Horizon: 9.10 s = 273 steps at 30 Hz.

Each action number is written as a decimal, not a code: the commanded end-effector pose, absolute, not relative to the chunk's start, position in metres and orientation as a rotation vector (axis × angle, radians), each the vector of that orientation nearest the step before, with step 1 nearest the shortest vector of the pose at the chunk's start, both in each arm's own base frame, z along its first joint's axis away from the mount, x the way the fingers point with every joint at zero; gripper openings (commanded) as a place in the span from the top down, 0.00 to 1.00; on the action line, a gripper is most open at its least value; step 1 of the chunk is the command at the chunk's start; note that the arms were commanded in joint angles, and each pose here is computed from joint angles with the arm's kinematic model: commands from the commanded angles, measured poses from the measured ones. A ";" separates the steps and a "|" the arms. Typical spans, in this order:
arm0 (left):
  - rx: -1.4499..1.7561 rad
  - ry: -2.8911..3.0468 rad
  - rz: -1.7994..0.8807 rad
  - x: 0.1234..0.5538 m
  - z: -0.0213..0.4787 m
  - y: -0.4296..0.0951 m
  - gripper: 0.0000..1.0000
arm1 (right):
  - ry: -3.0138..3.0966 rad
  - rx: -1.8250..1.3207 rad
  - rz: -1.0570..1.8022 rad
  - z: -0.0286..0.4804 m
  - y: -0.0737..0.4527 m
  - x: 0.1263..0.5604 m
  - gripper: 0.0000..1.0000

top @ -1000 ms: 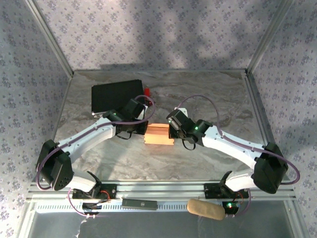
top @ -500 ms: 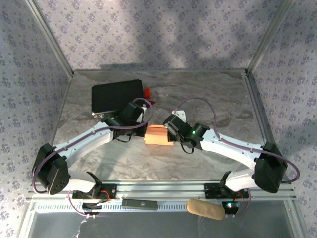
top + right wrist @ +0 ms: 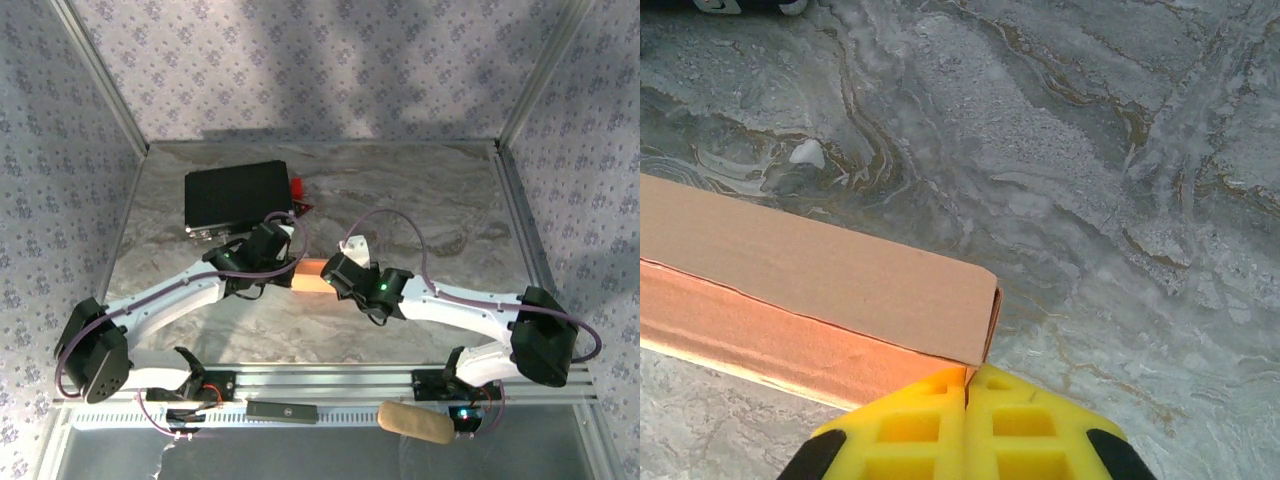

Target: Fold the paper box

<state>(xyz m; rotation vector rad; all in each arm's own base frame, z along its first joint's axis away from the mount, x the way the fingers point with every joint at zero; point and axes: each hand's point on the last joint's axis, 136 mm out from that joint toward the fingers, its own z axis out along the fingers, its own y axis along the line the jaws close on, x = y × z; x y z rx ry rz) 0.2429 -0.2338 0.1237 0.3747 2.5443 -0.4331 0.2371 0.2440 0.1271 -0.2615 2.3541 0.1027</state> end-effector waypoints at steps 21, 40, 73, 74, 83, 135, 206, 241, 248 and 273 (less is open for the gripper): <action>0.284 2.503 -0.368 0.234 0.119 -0.236 0.98 | 2.358 0.667 1.021 0.192 0.242 0.192 0.24; 0.288 2.487 -0.341 0.233 0.123 -0.242 0.98 | 2.293 1.325 1.361 0.143 0.253 0.217 0.19; -0.022 2.373 -0.757 0.233 0.176 -0.232 0.50 | 2.358 1.344 1.205 0.096 0.227 0.228 0.61; -0.045 2.371 -0.778 0.236 0.173 -0.232 0.50 | 2.363 1.342 1.202 0.095 0.227 0.227 0.61; -0.060 2.401 -0.836 0.243 0.151 -0.241 0.50 | 2.365 1.340 1.185 0.093 0.223 0.226 0.62; -0.045 2.529 -0.651 0.215 0.097 -0.222 0.80 | 2.578 0.972 0.899 0.088 0.204 0.209 0.72; -0.023 2.336 -0.673 0.192 0.165 -0.214 0.56 | 2.480 1.241 0.860 0.079 0.225 0.202 0.19; -0.079 1.958 0.196 0.344 0.124 0.011 0.00 | 1.860 0.419 -0.314 0.134 -0.066 0.301 0.01; 0.008 1.925 0.180 0.372 0.118 0.003 0.00 | 1.831 0.378 -0.250 0.121 -0.066 0.332 0.01; -0.097 1.953 0.029 0.397 0.090 0.019 0.00 | 1.941 0.175 -0.255 0.088 -0.041 0.384 0.01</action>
